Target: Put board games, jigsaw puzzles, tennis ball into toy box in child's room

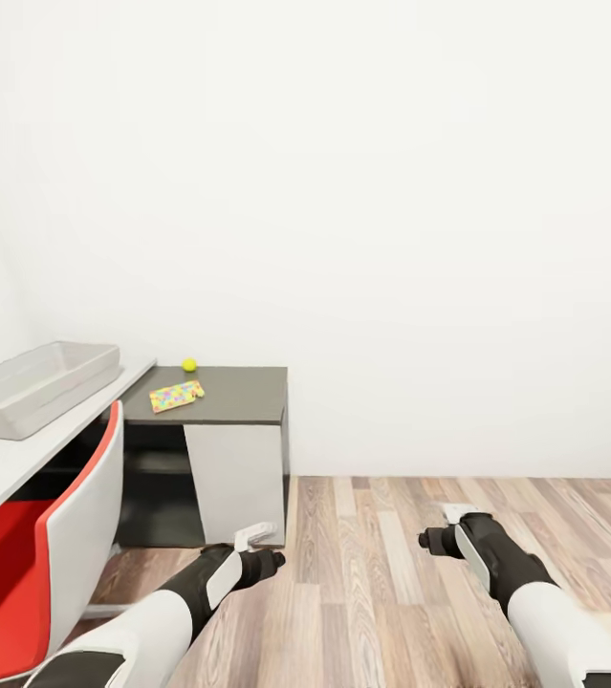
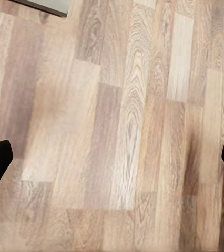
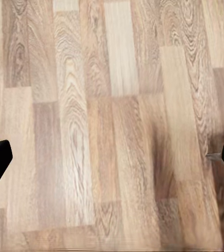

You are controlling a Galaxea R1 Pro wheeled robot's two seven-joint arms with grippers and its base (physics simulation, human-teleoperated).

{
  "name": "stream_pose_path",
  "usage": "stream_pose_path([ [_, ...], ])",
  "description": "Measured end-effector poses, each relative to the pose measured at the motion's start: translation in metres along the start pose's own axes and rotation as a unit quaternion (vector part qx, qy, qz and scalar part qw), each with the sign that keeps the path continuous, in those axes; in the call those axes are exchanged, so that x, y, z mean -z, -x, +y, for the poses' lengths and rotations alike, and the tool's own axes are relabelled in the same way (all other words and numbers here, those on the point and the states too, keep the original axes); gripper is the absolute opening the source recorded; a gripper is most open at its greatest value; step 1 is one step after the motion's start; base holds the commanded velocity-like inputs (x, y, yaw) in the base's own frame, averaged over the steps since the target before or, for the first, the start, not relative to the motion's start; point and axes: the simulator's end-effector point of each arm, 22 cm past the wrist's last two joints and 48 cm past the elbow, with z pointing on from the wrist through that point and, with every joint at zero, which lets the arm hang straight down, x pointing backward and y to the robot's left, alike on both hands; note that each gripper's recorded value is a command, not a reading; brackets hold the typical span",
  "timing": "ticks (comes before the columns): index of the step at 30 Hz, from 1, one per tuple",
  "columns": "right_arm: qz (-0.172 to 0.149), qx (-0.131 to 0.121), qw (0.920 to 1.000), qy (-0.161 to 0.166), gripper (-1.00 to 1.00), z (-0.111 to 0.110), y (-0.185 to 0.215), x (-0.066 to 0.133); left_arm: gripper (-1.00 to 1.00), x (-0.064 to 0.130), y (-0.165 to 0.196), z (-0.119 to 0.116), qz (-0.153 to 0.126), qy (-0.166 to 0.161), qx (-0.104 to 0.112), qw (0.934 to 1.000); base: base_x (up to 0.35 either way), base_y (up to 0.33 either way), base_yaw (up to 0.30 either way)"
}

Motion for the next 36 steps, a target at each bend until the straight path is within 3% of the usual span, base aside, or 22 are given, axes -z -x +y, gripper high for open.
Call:
stream_pose_path([
  [16, 0.008, 0.0, 1.0, -0.005, 1.0, -0.009, 0.004, 0.006, 1.0, 0.0, 0.002, -0.008, -0.014, -0.021, 0.011, 0.9996, 0.0, 0.0, -0.277],
  [27, 0.007, -0.001, 1.0, -0.007, 1.0, -0.012, 0.006, 0.008, 1.0, 0.007, 0.014, -0.014, -0.057, -0.041, 0.011, 0.9975, 0.0, 0.0, -0.278],
  [36, -0.022, 0.002, 0.9997, -0.01, 1.0, -0.017, 0.028, 0.018, 1.0, 0.012, 0.016, -0.015, -0.073, -0.047, 0.011, 0.9962, 0.0, 0.0, -0.28],
])
